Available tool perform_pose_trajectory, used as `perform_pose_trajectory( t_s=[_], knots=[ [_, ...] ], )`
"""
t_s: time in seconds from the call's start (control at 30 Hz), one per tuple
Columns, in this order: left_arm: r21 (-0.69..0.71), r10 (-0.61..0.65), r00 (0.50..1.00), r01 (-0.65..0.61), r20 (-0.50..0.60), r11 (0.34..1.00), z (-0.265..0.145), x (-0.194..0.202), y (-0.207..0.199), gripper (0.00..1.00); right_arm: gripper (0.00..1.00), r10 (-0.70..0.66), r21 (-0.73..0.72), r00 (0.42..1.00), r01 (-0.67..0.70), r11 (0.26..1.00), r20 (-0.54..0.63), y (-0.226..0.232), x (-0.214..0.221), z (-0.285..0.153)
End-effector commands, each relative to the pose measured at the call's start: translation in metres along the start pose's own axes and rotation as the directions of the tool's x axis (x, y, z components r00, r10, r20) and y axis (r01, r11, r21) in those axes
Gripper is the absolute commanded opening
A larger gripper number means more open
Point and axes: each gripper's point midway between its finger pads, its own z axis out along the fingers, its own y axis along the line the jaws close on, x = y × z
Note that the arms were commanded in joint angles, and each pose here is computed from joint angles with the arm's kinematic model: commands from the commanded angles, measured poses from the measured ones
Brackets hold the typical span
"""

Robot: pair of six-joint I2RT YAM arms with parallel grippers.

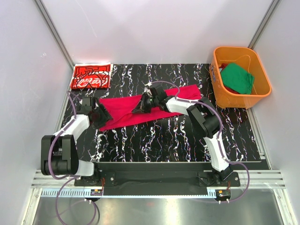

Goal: Fold and stack the t-shirts
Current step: Fold the tshirt

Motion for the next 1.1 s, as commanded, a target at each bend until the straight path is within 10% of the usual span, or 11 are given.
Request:
perform_pose_trajectory(
  t_s=[0.0,0.63,1.07],
  knots=[
    [0.024,-0.001,0.999,0.000,0.034,1.000,0.005,-0.017,-0.011,0.60,0.00,-0.032,-0.093,0.999,0.033,0.995,0.014,0.033,-0.011,-0.003],
    [0.072,-0.029,0.999,0.031,-0.029,0.997,0.025,-0.006,-0.023,0.44,0.00,-0.021,-0.097,1.000,0.021,0.995,0.002,0.029,-0.012,0.003],
    [0.073,-0.038,0.999,0.038,-0.004,0.997,0.012,-0.018,-0.032,0.06,0.00,-0.048,-0.060,0.999,0.048,0.997,0.014,0.025,-0.015,0.002]
  ],
)
